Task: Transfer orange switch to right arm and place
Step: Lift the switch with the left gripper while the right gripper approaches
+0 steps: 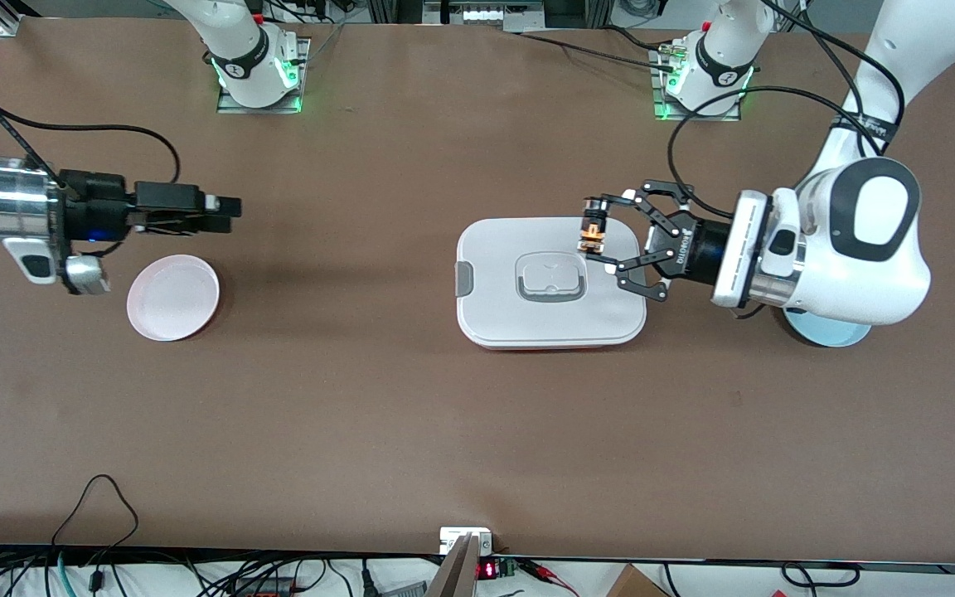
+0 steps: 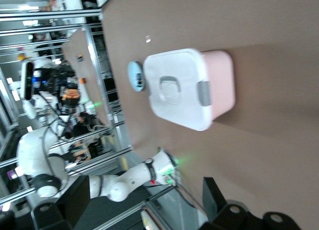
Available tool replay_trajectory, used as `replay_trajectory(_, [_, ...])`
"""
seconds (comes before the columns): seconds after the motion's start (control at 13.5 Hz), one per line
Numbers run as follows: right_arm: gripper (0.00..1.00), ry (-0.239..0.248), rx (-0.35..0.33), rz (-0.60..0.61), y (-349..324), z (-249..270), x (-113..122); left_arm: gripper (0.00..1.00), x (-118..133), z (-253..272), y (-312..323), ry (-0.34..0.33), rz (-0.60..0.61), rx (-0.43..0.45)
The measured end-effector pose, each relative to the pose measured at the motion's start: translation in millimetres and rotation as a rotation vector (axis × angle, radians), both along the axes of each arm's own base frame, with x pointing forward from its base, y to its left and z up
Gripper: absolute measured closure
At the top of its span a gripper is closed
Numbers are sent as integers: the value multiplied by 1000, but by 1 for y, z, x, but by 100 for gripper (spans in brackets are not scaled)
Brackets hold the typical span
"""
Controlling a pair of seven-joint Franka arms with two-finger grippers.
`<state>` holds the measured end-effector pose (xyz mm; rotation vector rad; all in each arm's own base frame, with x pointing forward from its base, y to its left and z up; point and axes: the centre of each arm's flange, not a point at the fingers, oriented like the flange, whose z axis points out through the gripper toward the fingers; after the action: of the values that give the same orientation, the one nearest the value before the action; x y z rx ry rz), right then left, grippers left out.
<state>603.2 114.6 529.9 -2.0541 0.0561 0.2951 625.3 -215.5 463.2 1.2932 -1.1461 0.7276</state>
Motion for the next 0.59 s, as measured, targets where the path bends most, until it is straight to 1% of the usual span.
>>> replay_trajectory(0.07, [0,8,59,-2,16,1,0,27,-2,3,-14,0,20,8])
replay_trajectory(0.15, [0,11,101,-11,30,2,0,27,-3,6,-27,2,42,17])
replay_trajectory(0.22, [0,11,123,-19,42,2,0,27,-6,10,-39,9,62,22])
replay_trajectory(0.3, [0,21,144,-32,53,2,-1,27,-8,15,-52,18,84,24])
replay_trajectory(0.45, [0,99,235,-66,71,-2,-4,27,-13,25,-74,28,133,33])
replay_trajectory(0.52, [0,129,269,-76,77,-7,-6,27,-16,28,-85,30,151,40])
replay_trajectory(0.59, [0,150,286,-81,81,-13,-7,27,-20,29,-96,29,164,48])
